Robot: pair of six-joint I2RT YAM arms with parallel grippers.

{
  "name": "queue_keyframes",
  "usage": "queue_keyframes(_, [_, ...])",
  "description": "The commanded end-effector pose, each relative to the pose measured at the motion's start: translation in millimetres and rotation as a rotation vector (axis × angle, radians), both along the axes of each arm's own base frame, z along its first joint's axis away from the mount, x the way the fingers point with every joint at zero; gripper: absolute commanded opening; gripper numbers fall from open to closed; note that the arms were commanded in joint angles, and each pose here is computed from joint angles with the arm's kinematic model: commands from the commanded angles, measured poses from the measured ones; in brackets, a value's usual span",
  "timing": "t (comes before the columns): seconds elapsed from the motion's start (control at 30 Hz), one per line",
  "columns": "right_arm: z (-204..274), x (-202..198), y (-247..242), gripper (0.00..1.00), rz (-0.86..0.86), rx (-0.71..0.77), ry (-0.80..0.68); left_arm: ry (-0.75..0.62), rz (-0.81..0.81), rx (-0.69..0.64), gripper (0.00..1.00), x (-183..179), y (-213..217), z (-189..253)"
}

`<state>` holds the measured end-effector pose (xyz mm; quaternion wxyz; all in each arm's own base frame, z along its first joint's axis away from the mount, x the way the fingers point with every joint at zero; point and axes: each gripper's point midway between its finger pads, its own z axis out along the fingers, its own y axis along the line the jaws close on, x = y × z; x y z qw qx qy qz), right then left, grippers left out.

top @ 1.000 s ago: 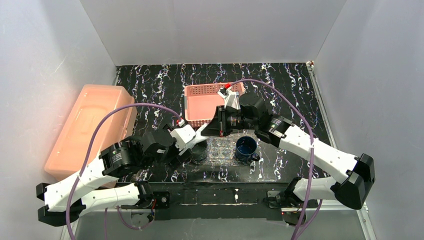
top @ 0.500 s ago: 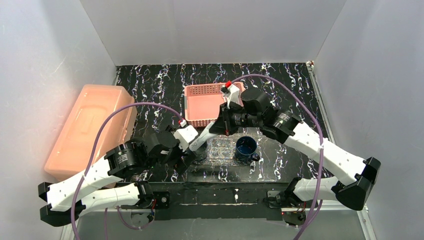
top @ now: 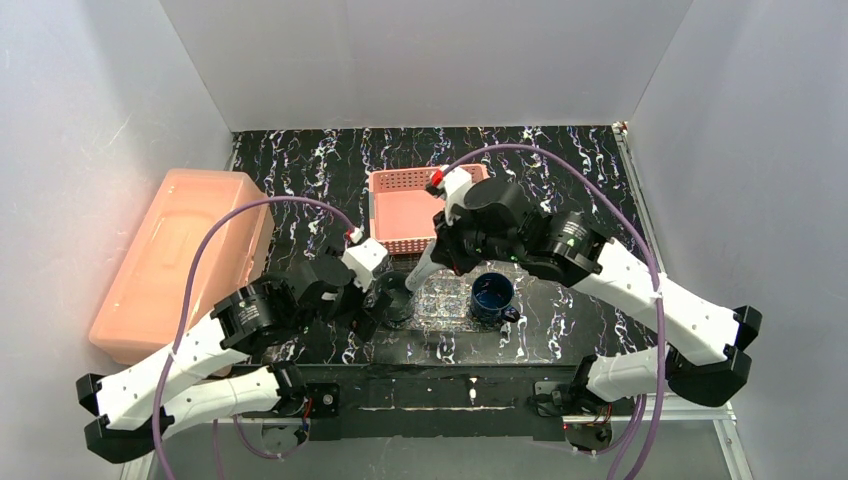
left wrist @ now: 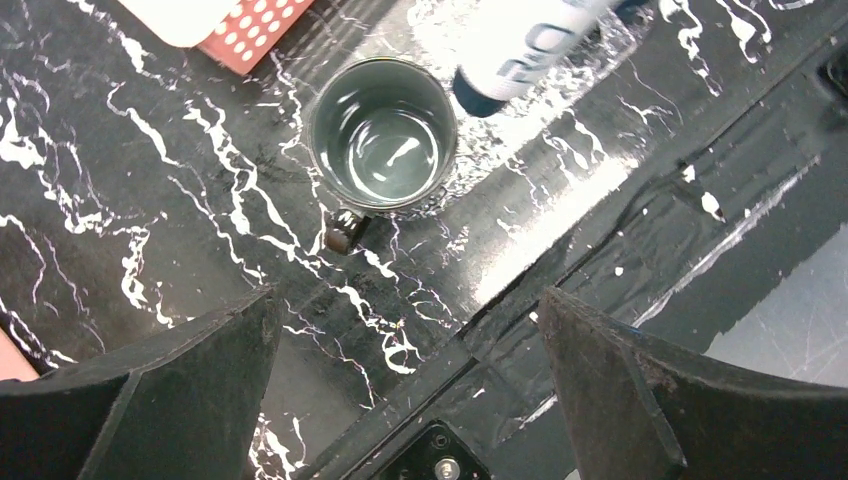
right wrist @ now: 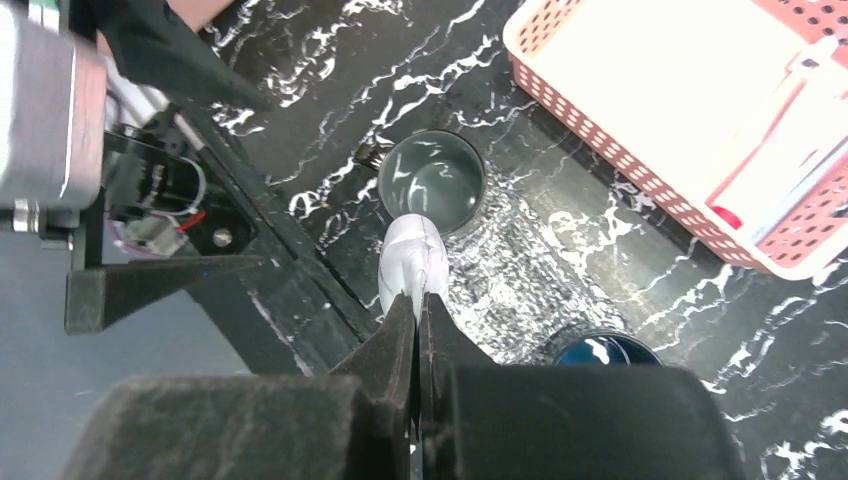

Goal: Prepare toiletry sets of a toothbrush and toothpaste on the tray

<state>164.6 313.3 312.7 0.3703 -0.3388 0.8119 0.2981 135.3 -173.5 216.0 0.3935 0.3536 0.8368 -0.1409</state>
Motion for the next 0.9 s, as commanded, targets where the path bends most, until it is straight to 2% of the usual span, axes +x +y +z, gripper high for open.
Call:
queue_keyframes(0.0, [15,11,-9,0.01,-0.086,-0.089,-0.143,0.050,0.077,-0.049,0.98,9,6,-3])
queue_keyframes(0.3, [5,10,-8,0.01,-0.144,-0.236,-0.217,0.062,0.258,-0.080,0.98,30,30,-6])
queue_keyframes(0.57, [-8,12,-6,0.01,-0.162,-0.302,-0.231,0.076,0.444,-0.086,0.98,52,55,-21])
queue_keyframes(0.87, [-27,13,7,0.01,-0.148,-0.306,-0.219,0.058,0.484,-0.100,0.98,60,60,-28])
